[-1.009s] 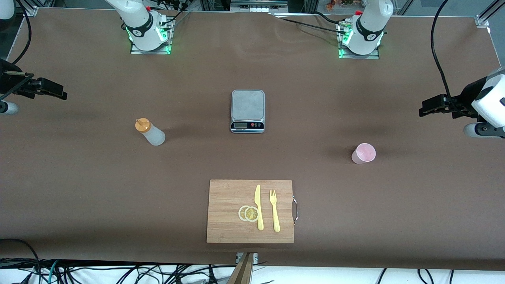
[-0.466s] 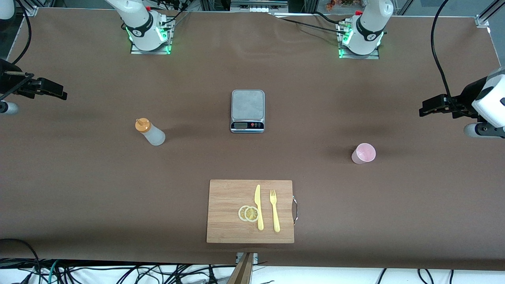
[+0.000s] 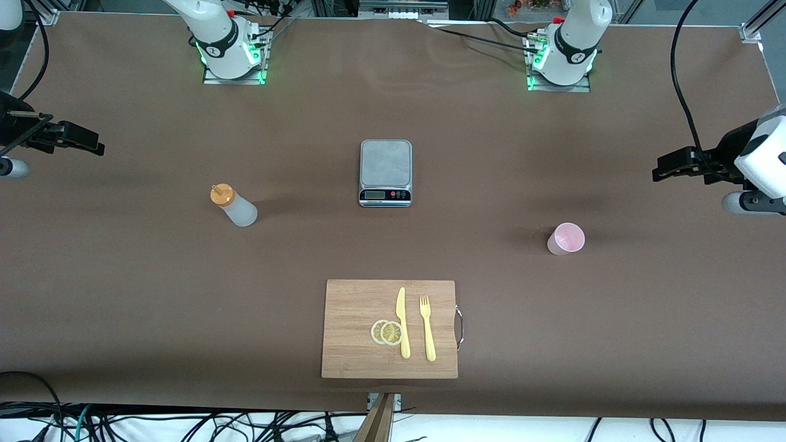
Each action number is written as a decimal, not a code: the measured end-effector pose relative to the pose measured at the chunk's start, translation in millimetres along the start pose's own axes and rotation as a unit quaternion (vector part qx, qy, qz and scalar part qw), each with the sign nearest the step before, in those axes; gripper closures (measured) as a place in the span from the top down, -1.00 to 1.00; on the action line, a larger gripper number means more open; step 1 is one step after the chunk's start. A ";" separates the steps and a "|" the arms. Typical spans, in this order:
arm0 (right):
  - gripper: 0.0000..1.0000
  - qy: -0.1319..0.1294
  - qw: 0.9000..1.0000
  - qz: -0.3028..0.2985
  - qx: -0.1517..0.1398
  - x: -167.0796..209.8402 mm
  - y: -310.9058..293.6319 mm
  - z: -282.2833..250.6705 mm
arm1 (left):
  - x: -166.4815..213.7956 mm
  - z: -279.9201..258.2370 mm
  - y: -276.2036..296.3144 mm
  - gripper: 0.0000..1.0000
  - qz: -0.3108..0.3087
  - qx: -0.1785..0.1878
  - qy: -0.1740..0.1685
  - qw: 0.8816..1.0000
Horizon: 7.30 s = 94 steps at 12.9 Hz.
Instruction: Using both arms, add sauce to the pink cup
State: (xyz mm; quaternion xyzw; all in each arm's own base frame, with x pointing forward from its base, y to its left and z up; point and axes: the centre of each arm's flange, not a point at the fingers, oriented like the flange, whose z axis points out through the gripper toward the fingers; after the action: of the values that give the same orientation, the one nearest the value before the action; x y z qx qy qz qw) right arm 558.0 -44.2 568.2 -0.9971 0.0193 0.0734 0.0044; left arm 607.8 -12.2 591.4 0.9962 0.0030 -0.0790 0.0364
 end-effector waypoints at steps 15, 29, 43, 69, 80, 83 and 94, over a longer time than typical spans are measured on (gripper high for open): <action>1.00 0.000 1.000 0.000 0.000 0.0 0.0 0.0 | 4.3 6.7 -2.6 1.00 -0.003 0.000 -0.006 1.000; 1.00 0.000 1.000 0.000 0.000 -0.1 -0.1 -0.2 | 68.6 229.9 -0.3 1.00 0.005 0.003 0.000 1.000; 1.00 0.000 1.000 -0.001 0.000 -0.1 -0.7 -0.4 | 48.1 357.6 -13.8 0.75 0.008 0.011 0.048 0.999; 1.00 -0.009 1.000 -0.007 0.000 -3.7 -7.7 -0.9 | -124.0 308.2 412.3 -0.93 -0.071 -0.048 -0.023 0.996; 1.00 -0.010 1.000 -0.007 0.000 -4.1 -8.3 -2.3 | -170.4 372.9 440.7 -0.93 -0.131 -0.047 -0.019 0.990; 1.00 -0.010 1.000 -0.007 0.000 -4.1 -8.3 -2.3 | -172.1 386.5 441.9 -0.93 -0.131 -0.028 -0.006 0.991; 1.00 -0.006 1.000 -0.017 -0.001 -4.1 -18.7 -6.3 | -151.0 338.1 453.7 0.49 -0.134 -0.039 0.008 0.990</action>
State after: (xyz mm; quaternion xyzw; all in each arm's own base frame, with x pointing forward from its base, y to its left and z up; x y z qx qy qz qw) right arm 555.6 -25.5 575.1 -0.9968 0.0024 0.0794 0.0045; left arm 410.9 -489.4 314.9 0.9853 0.1398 -0.0747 0.0640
